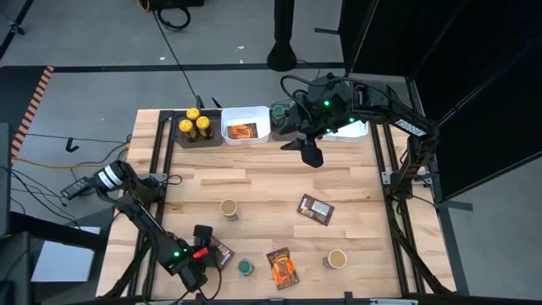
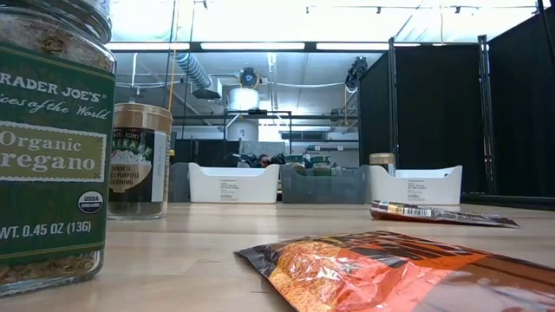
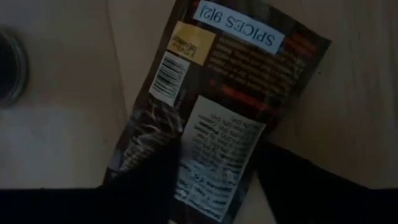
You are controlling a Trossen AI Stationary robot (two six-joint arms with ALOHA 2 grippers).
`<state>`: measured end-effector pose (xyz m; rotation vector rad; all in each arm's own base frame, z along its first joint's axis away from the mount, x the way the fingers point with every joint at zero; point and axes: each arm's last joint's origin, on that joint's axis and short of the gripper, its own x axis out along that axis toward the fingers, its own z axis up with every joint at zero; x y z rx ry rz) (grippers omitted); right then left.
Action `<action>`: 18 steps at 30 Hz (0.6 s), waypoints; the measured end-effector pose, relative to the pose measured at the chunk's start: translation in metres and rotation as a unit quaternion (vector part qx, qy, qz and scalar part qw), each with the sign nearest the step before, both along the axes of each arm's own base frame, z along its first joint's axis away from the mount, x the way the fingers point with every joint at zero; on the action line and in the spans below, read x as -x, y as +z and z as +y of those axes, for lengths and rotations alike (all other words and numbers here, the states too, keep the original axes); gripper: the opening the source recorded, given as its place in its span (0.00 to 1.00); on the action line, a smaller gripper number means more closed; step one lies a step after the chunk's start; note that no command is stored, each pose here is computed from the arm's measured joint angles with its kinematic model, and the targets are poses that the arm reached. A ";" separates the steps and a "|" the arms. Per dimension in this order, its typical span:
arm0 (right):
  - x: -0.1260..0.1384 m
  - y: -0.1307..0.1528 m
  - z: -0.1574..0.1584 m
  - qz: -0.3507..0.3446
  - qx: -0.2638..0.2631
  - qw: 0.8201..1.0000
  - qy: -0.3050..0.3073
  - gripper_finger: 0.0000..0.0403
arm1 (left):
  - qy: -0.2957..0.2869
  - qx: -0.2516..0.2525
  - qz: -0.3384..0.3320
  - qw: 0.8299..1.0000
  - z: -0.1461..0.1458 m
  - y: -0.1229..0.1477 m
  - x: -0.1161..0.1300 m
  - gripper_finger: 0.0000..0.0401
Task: Sort spices by type
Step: Put the bottom left orange seasoning pack into the left white bin
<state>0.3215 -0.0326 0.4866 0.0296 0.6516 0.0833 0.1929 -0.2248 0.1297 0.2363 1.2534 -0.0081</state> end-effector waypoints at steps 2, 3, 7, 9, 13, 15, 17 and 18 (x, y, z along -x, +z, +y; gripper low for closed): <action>0.000 0.000 0.001 0.002 -0.001 1.000 0.003 0.53 | 0.001 0.000 0.001 1.000 -0.001 0.001 -0.001 0.41; 0.000 0.000 0.001 0.003 -0.002 1.000 0.004 0.53 | 0.001 0.001 0.002 1.000 -0.002 0.002 -0.002 0.36; 0.000 0.000 0.004 0.003 -0.001 1.000 0.008 0.53 | 0.000 0.003 -0.005 1.000 -0.007 0.008 -0.006 0.18; 0.000 0.000 0.004 0.003 0.001 1.000 0.010 0.53 | 0.002 0.001 -0.006 1.000 -0.008 0.012 -0.008 0.10; 0.000 0.000 0.004 0.003 0.002 1.000 0.011 0.53 | 0.010 -0.005 0.002 1.000 -0.012 0.025 -0.013 0.02; 0.000 -0.001 0.004 0.003 0.002 1.000 0.011 0.53 | 0.020 -0.003 0.003 1.000 -0.017 0.039 -0.016 0.02; 0.002 0.000 0.004 0.002 0.003 1.000 0.012 0.53 | 0.028 -0.005 0.008 1.000 -0.021 0.056 -0.019 0.03; 0.002 0.001 0.004 0.001 0.007 1.000 0.015 0.53 | 0.029 -0.005 0.008 1.000 -0.023 0.066 -0.021 0.03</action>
